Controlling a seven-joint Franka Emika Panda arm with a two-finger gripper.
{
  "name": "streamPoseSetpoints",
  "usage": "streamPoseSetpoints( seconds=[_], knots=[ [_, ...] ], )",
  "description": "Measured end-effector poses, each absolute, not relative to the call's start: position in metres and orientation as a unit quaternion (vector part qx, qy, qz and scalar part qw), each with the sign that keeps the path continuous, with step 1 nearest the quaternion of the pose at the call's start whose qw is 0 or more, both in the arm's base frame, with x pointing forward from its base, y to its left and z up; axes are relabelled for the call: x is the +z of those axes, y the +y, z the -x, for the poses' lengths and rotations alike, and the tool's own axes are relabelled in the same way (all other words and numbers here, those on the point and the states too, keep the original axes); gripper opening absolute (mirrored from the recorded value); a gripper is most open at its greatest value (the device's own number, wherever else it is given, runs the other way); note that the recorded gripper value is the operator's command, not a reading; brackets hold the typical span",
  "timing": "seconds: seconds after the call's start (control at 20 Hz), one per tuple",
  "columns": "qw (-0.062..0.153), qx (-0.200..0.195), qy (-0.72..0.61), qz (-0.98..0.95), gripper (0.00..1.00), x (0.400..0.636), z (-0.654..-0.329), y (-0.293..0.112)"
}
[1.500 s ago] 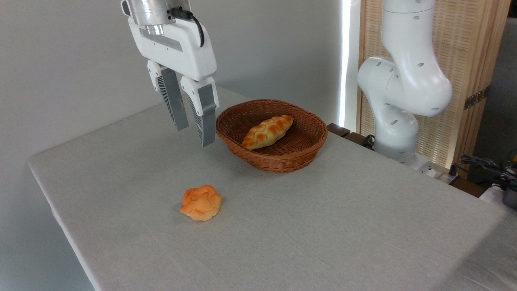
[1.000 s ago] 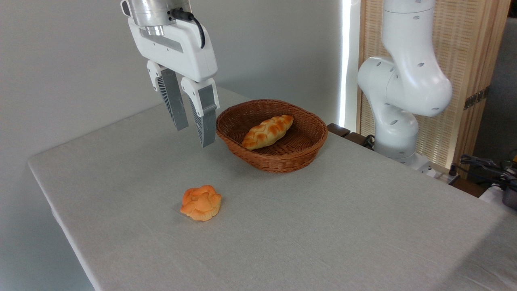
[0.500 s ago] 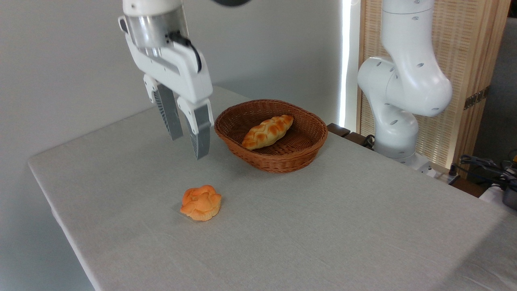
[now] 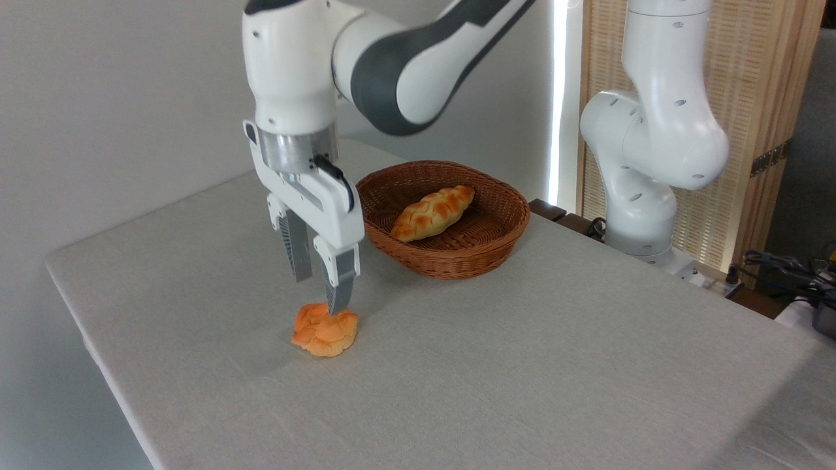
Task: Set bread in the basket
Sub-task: 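Lower the gripper onto the orange bun and close on it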
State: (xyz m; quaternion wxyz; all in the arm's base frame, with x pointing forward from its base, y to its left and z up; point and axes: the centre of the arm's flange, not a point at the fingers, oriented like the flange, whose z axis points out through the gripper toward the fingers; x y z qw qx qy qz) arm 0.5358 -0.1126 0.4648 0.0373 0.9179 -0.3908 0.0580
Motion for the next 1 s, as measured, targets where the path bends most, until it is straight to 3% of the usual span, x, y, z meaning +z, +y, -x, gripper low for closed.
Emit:
streamPoseSetpoints(
  seconds=[0.4, 0.45, 0.55, 0.65, 1.0],
  knots=[
    [0.017, 0.068, -0.399, -0.914, 0.98, 0.434, -0.529, -0.113],
    [0.016, 0.069, -0.4, -0.914, 0.87, 0.431, -0.529, -0.113],
    [0.016, 0.07, -0.403, -0.912, 0.52, 0.424, -0.53, -0.118],
    [0.016, 0.069, -0.409, -0.91, 0.27, 0.415, -0.531, -0.127],
    [0.015, 0.072, -0.406, -0.911, 0.24, 0.416, -0.532, -0.125]
  ],
)
